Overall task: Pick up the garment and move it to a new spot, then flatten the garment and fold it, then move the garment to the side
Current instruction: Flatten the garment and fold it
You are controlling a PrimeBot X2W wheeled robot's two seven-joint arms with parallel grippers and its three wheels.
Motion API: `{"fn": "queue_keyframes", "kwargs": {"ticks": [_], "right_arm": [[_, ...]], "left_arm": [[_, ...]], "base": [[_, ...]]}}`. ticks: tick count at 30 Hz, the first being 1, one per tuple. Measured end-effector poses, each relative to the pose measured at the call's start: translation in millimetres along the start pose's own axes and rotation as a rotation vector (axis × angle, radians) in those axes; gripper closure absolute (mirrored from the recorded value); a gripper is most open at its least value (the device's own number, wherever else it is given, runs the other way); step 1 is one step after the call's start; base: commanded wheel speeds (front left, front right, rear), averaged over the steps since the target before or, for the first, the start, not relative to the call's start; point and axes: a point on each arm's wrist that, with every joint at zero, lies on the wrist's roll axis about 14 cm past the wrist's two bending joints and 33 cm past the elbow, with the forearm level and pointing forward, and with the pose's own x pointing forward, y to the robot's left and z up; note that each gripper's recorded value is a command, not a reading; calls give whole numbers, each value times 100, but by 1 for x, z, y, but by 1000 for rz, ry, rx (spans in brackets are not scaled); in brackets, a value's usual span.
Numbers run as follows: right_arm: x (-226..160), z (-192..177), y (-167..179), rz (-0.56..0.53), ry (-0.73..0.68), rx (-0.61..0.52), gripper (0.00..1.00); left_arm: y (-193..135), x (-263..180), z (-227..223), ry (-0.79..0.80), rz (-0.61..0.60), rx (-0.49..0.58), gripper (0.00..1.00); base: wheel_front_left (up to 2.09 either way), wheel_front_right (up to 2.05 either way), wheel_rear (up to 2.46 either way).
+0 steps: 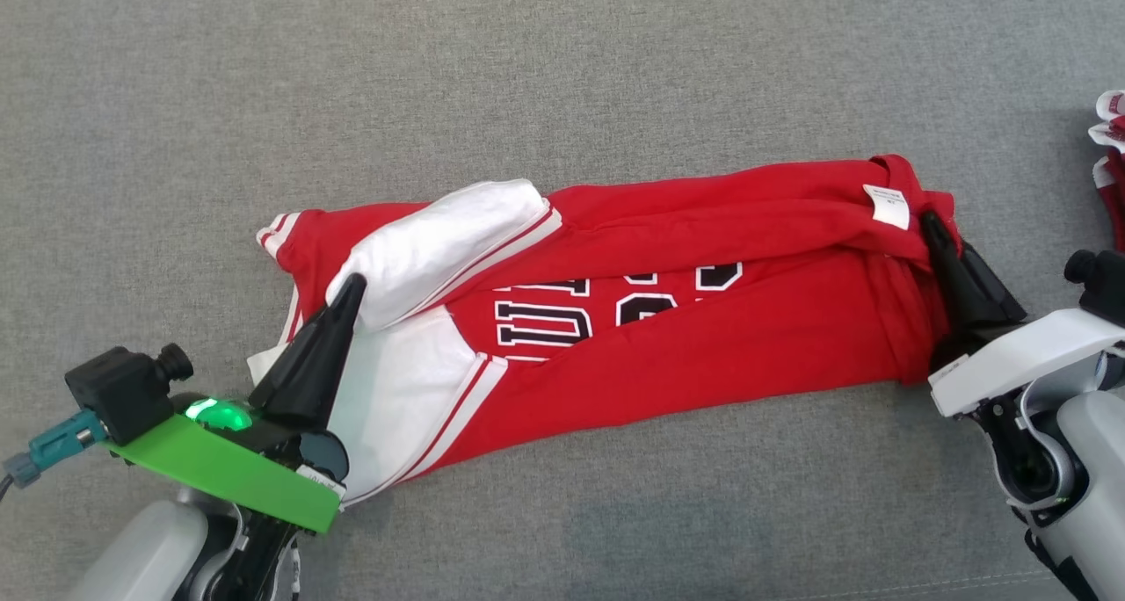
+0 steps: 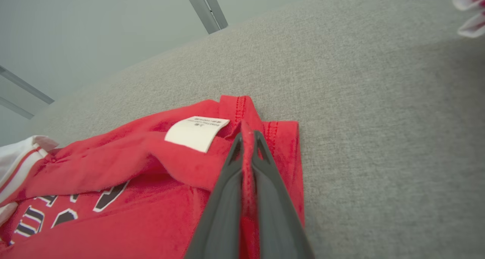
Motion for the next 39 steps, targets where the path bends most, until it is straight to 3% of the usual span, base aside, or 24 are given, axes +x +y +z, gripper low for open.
{"fn": "queue_keyframes", "kwargs": {"ticks": [2,3,4,5,6,7,8,14,18,22,29,35,39], "right_arm": [[-2,-8,3,-2,12,24,100],[-3,-13,3,-4,24,21,100],[-5,-16,2,-7,33,9,100],[-6,-17,2,-11,35,6,94],[-7,-18,2,-17,33,13,68],[-9,-21,2,-23,34,16,50],[-10,-22,1,-27,36,8,0],[-16,-11,-7,-72,-24,-25,0],[-24,18,-16,-122,-131,-104,0],[-31,43,-11,-135,-214,-190,0],[-45,64,16,-114,-296,-284,0],[-64,58,28,-108,-281,-308,0],[-78,49,31,-116,-253,-299,0]], "left_arm": [[8,-5,-10,27,37,-9,88],[13,-7,-15,43,56,-11,79],[17,-9,-18,52,74,-17,58],[21,-11,-22,58,93,-28,35],[26,-12,-24,66,118,-26,0],[31,-13,-25,63,139,-23,0],[34,-14,-25,58,152,-25,0],[45,-19,-21,25,213,27,0],[60,-25,10,-77,328,159,0],[45,-26,56,-256,360,278,0],[21,-43,86,-409,404,405,0],[1,-56,90,-427,384,566,0],[0,-67,76,-382,389,618,0]], "base": [[0,0,0],[0,0,0],[0,0,0],[0,0,0],[0,0,0],[0,0,0],[0,0,0],[0,0,0],[0,0,0],[0,0,0],[0,0,0],[0,0,0],[0,0,0]]}}
